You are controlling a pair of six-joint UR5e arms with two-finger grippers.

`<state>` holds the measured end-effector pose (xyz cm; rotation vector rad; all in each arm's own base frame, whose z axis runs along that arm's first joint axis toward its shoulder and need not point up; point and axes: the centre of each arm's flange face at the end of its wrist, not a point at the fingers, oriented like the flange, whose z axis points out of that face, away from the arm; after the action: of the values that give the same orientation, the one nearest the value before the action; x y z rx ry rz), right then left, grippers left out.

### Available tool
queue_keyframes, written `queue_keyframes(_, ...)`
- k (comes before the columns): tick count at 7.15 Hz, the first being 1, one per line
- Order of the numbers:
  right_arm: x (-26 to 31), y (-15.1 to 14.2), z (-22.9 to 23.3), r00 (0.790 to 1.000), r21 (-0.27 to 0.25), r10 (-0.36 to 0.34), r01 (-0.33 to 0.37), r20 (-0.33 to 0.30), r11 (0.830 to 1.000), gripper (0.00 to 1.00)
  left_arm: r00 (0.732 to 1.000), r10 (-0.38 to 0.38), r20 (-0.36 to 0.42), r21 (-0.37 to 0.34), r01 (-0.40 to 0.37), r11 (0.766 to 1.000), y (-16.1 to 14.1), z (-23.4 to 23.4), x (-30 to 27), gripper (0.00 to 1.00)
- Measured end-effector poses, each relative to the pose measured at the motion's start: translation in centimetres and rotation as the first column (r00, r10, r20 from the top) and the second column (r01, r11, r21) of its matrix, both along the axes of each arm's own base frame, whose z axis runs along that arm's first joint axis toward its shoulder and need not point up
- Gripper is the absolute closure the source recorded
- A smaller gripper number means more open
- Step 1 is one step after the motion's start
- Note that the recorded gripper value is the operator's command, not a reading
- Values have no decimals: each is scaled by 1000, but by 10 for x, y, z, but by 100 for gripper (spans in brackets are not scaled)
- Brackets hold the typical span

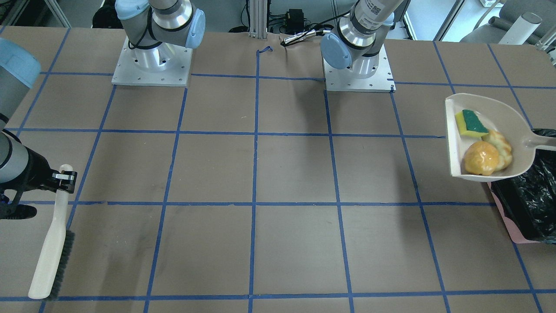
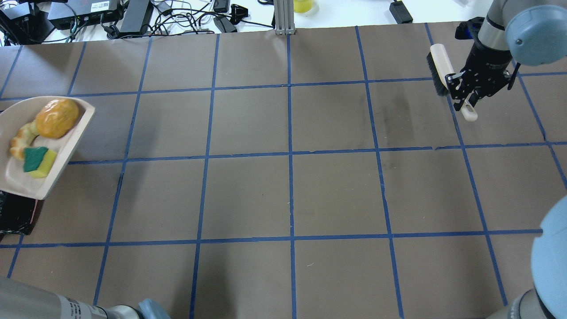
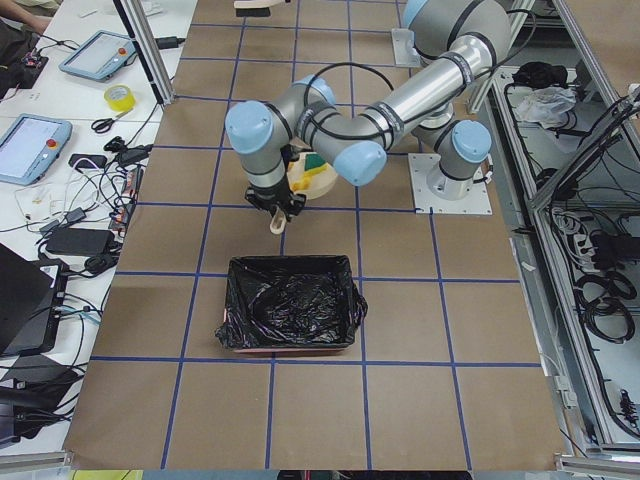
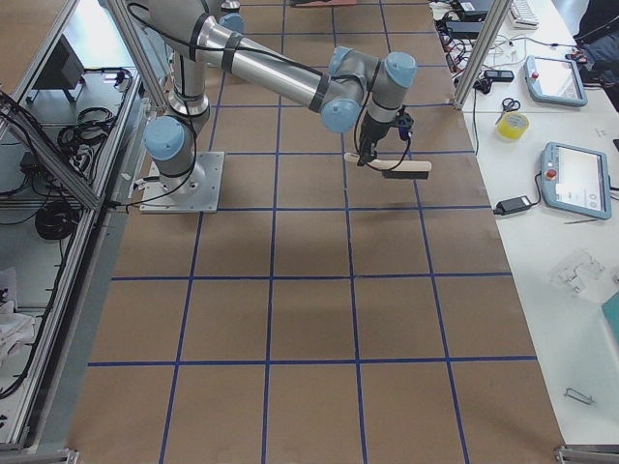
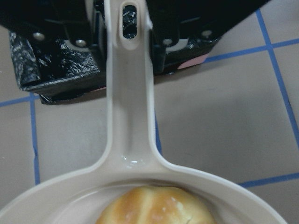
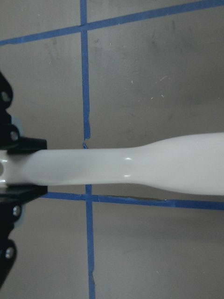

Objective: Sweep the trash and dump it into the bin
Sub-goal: 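Lift the loaded dustpan toward the bin with left gripper while right returns brush, then tip the dustpan over the black bin with left gripper while right lowers brush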

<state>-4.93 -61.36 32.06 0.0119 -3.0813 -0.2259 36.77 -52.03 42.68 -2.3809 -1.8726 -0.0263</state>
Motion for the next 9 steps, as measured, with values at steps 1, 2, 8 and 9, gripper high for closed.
queue_keyframes(1,-14,-4,-18,1000,-11,19,-19,1,1000,89,998,-54,13,-18,54,998,14,1,39,100)
queue_keyframes(2,-25,-6,-35,999,-11,33,-33,3,999,89,993,-109,51,-34,111,993,15,6,68,100)
queue_keyframes(8,-51,10,-59,1000,22,1,-2,25,1000,88,944,-214,251,-88,243,966,-17,-12,180,100)
queue_keyframes(9,-49,12,-55,1000,19,3,-4,27,1000,89,928,-255,270,-85,287,954,-20,-15,190,100)
